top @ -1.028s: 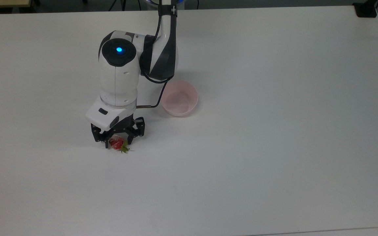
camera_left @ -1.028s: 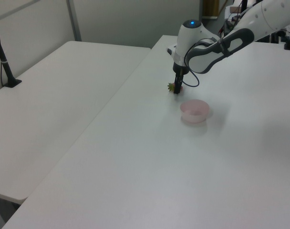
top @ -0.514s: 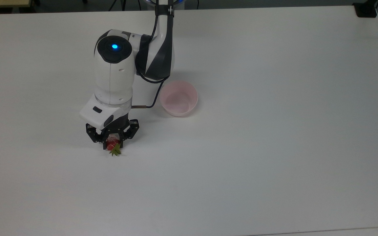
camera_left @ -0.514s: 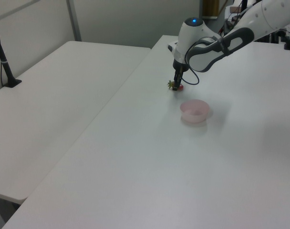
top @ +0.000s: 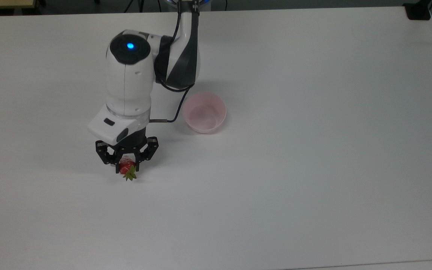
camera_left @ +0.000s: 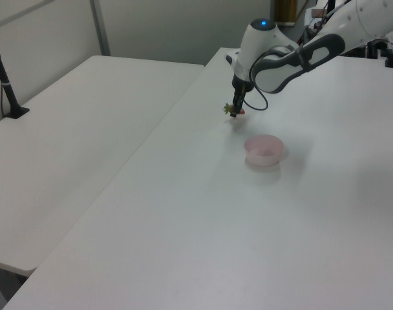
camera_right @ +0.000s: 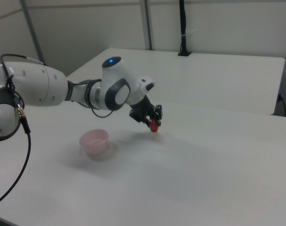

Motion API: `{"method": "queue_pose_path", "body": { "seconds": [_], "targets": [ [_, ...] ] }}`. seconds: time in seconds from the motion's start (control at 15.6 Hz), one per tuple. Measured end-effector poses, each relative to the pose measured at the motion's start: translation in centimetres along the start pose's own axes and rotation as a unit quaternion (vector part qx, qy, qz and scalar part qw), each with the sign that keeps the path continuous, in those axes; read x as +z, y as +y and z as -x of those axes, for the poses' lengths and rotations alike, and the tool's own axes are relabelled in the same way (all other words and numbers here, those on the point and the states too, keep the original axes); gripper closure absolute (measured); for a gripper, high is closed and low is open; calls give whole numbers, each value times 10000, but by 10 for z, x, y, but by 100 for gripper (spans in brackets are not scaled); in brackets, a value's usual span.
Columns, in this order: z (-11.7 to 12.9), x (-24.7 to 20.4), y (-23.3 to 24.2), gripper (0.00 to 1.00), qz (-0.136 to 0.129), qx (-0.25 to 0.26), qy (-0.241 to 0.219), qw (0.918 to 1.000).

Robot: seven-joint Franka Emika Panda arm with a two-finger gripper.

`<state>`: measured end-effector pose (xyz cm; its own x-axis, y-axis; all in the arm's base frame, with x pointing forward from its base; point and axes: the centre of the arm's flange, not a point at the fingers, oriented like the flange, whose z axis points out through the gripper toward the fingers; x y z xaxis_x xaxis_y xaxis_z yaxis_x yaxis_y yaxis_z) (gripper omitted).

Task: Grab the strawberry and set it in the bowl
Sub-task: 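Carry the strawberry toward the pink bowl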

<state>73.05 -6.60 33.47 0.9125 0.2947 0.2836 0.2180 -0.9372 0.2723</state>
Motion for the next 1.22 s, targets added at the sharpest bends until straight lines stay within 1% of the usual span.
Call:
{"method": "queue_pose_path", "body": {
  "seconds": [0.13,0.19,0.39,0.51,0.64,0.71,0.9,1.03,1.22],
  "targets": [
    [-11,-34,6,54,16,88,235,9997],
    [-15,-55,7,54,-20,154,258,9995],
    [-13,-112,-3,53,-333,148,-117,9993],
    [-5,-134,-33,51,-607,-39,-470,9970],
    [4,-135,-76,50,-825,-274,-819,9928],
    [9,-128,-99,49,-896,-363,-973,9905],
    [22,-108,-145,47,-972,-411,-1283,9861],
    [25,-102,-150,47,-971,-396,-1351,9853],
    [26,-101,-139,46,-946,-315,-1354,9858]
  ]
}}
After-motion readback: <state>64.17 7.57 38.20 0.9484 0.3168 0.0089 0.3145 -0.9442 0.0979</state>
